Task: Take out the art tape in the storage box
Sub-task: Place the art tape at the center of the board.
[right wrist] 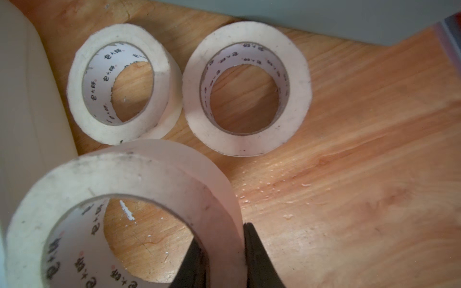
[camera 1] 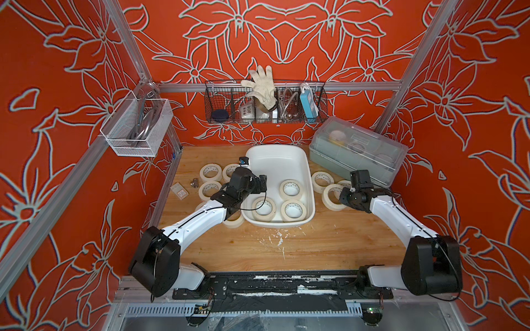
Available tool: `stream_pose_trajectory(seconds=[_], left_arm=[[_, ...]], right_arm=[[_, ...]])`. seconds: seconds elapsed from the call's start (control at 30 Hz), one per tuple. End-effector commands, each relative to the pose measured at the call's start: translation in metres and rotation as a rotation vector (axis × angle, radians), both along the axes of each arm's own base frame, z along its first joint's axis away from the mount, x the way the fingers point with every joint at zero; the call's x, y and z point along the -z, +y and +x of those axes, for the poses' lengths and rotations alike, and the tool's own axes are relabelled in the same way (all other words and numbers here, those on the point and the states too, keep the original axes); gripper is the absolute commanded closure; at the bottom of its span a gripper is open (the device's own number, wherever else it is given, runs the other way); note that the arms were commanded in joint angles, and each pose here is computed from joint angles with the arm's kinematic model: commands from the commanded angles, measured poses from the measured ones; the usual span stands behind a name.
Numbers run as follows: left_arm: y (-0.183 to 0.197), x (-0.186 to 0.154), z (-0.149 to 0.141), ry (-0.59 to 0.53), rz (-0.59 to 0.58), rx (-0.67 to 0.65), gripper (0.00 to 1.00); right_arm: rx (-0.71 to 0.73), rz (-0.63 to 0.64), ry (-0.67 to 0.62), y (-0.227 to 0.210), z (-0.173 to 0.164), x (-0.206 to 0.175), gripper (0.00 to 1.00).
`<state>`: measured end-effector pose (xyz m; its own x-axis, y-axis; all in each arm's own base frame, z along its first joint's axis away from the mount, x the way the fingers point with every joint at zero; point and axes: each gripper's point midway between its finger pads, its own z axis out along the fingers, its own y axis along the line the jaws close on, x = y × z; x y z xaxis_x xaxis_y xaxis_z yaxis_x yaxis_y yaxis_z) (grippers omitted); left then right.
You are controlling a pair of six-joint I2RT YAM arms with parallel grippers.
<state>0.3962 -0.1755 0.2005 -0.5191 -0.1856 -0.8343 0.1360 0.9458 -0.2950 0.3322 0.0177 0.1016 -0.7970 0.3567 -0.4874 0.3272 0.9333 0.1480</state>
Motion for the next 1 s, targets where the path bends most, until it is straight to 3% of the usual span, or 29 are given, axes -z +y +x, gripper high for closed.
stream_pose_trajectory(seconds=[0.0, 0.3, 0.67, 0.97], left_arm=[[-0.002, -0.01, 0.006, -0.018, -0.015, 0.002, 0.07], [-0.004, -0.007, 0.008, -0.011, -0.015, 0.006, 0.08], [-0.006, -0.004, 0.009, -0.002, -0.015, 0.012, 0.08], [-0.009, -0.001, 0.011, 0.01, -0.017, 0.022, 0.08]], right_arm=[[-0.05, 0.053, -0.033, 0.016, 0.009, 0.004, 1.0], [-0.072, 0.044, 0.029, 0.022, 0.002, 0.029, 1.0], [-0.106, 0.012, 0.087, 0.024, 0.017, 0.049, 1.0], [-0.111, 0.007, 0.093, 0.025, 0.026, 0.051, 0.88]])
